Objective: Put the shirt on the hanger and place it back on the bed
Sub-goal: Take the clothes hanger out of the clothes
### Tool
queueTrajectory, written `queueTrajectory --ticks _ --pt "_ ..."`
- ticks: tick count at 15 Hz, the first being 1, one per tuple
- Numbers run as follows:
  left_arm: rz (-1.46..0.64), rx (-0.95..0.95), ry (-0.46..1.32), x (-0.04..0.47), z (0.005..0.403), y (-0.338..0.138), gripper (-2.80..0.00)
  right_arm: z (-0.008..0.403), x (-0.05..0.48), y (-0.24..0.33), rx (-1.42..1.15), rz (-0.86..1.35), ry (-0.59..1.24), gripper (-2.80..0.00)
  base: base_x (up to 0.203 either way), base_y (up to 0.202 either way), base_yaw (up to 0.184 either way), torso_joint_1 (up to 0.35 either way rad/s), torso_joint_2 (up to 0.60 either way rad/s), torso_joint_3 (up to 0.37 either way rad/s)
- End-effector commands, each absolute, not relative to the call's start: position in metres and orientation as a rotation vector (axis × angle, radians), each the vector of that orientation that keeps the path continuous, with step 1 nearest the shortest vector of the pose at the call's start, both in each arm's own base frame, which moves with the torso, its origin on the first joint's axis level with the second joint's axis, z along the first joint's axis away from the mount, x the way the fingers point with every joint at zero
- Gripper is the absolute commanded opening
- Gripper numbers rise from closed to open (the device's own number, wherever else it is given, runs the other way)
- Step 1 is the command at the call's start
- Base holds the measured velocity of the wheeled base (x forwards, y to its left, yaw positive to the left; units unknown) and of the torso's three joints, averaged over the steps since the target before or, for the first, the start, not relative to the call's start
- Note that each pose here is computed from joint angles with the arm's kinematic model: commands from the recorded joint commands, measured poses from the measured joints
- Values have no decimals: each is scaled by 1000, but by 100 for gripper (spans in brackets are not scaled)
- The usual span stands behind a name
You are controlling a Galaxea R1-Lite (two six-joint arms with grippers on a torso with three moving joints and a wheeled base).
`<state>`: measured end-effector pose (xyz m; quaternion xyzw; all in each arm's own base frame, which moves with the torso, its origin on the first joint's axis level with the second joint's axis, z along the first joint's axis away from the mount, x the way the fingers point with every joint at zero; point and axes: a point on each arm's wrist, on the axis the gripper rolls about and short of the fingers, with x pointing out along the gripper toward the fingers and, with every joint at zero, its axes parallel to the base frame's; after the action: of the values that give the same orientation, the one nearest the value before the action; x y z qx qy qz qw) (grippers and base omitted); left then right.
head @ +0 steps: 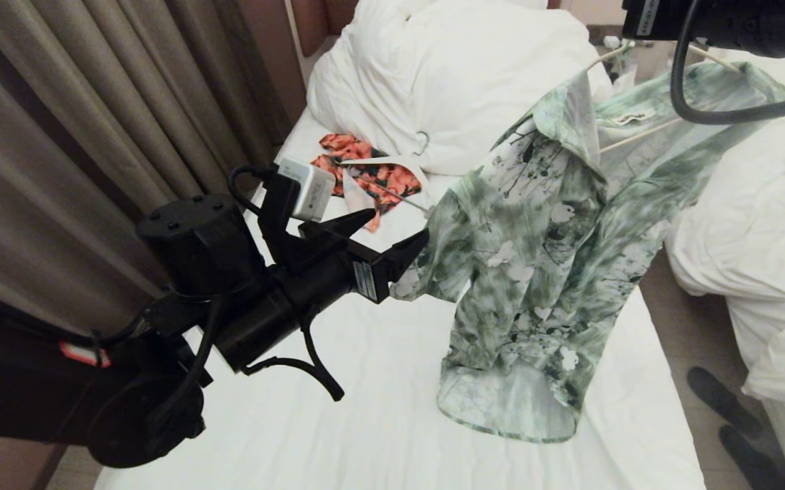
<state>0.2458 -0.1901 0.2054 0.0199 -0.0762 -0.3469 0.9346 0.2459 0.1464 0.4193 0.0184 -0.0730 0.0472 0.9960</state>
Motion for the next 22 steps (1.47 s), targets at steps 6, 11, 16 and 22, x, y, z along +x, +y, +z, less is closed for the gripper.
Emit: queueTrajectory --ticks 6,11,16,22 --pt "-780 68 -66 241 175 -217 0 419 246 147 35 93 -144 -280 0 0 0 0 0 0" --pt "-762 61 -97 246 163 -228 0 417 245 148 45 102 -137 -280 0 0 0 0 0 0" --pt "-735 73 -106 250 158 -230 0 417 242 150 47 113 -135 -280 0 0 0 0 0 0" --pt "-733 72 -108 251 159 -231 -280 416 242 151 41 115 -131 -280 0 0 0 0 0 0"
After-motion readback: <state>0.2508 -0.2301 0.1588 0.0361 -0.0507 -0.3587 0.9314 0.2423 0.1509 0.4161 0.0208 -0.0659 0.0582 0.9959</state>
